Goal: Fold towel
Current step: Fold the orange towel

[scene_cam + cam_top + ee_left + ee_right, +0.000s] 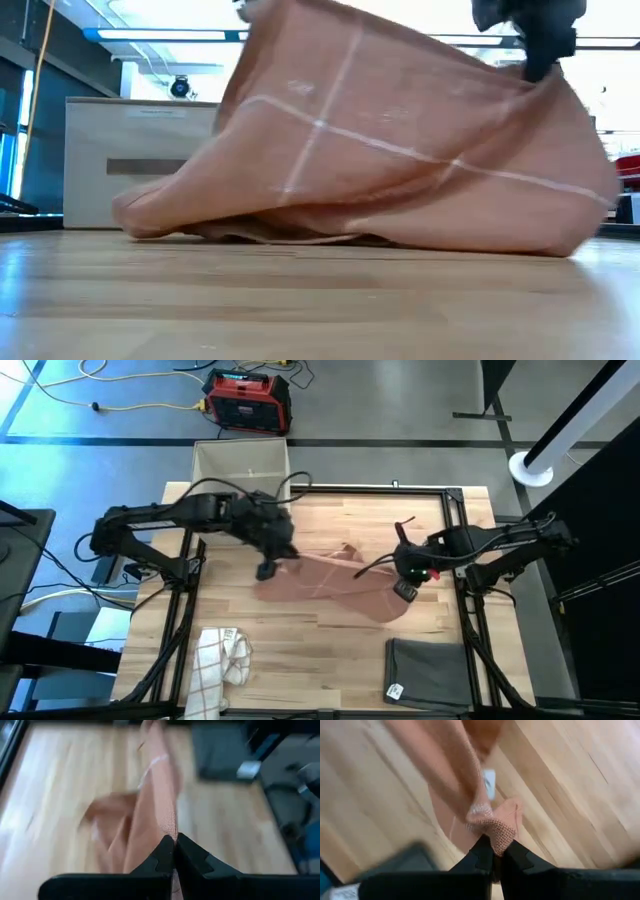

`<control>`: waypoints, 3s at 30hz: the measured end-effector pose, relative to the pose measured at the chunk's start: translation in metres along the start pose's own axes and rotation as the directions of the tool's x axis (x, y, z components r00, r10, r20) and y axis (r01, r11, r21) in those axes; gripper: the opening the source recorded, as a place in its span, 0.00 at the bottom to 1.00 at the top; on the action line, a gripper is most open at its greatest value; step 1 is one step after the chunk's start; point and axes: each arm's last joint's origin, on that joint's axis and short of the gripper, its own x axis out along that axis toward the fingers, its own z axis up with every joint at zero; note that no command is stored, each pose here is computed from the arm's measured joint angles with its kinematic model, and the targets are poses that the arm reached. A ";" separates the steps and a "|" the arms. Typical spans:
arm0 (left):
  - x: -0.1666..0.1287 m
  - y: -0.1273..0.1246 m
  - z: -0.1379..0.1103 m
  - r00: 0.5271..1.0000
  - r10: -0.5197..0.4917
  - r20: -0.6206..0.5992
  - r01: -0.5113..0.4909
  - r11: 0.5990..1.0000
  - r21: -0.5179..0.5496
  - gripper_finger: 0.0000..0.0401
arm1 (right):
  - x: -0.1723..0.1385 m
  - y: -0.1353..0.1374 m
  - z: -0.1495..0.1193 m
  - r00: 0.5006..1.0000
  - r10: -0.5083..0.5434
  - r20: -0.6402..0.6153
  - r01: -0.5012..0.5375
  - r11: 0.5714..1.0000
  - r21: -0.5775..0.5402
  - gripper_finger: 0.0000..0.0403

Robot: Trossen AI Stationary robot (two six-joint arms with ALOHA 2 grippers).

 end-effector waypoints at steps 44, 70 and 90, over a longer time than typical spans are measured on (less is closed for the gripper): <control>-0.297 -0.067 0.020 0.666 -0.134 0.734 -0.010 0.982 0.188 0.00 | -0.241 0.055 0.056 0.069 0.828 0.556 -0.301 0.549 -0.780 0.00; -0.047 -0.020 -0.123 0.885 -0.178 -0.429 0.037 0.948 -0.317 0.00 | 0.003 0.121 0.090 0.995 -0.067 -0.077 0.019 0.866 -0.500 0.00; -0.020 -0.045 -0.171 0.837 -0.332 -0.435 0.164 0.910 -0.380 0.00 | 0.095 0.168 -0.014 0.965 0.214 -0.148 -0.258 0.870 -0.420 0.04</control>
